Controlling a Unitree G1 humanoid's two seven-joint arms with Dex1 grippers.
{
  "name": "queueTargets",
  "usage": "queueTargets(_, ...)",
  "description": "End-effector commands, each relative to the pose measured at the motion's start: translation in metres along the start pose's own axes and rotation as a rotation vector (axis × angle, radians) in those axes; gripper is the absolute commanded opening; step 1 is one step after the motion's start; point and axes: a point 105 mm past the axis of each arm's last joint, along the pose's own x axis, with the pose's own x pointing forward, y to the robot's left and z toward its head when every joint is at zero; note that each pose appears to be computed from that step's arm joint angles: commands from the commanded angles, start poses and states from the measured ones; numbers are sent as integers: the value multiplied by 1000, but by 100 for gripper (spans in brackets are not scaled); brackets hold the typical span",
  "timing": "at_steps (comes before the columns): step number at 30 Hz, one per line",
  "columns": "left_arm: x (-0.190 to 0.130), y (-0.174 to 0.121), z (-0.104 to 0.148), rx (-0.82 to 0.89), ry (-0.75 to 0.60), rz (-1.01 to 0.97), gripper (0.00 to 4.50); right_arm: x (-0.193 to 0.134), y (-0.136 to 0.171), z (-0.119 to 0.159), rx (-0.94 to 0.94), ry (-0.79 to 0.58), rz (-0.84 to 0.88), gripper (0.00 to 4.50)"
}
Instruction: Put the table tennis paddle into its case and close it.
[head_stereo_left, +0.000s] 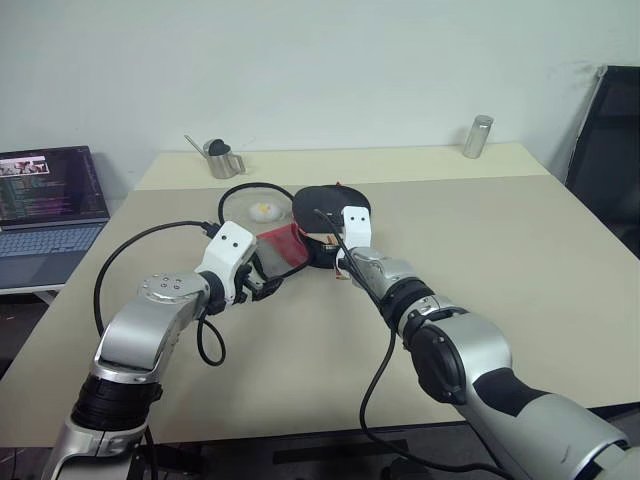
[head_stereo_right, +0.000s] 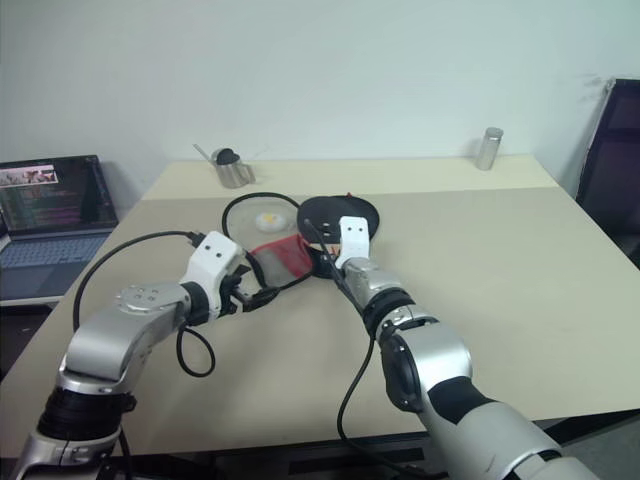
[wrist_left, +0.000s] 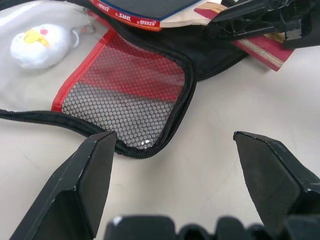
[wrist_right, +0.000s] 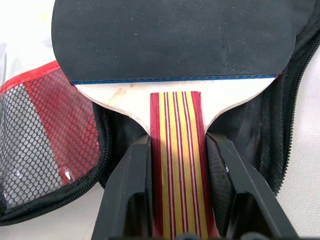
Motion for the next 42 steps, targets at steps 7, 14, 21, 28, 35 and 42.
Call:
queueTargets(7,-6,3,14,30,-47,34,411,-1,12,13,-31,-48,48,329)
queueTargets(14,-2,4,15,32,-48,28,411,-3,10,25,-40,-78,56,449)
queueTargets(21,0,3,15,35,-50,15,411,-11,-13,59,-6,-143,29,449)
queueTargets(28,8,-1,21,53,-61,-17,411,-12,-50,53,21,-131,-82,449)
queueTargets(35,9,1,23,69,-61,-22,411,-7,-55,21,40,-38,-107,449)
queueTargets(42,8,0,22,75,-55,-22,411,-4,-49,-1,11,30,-89,449)
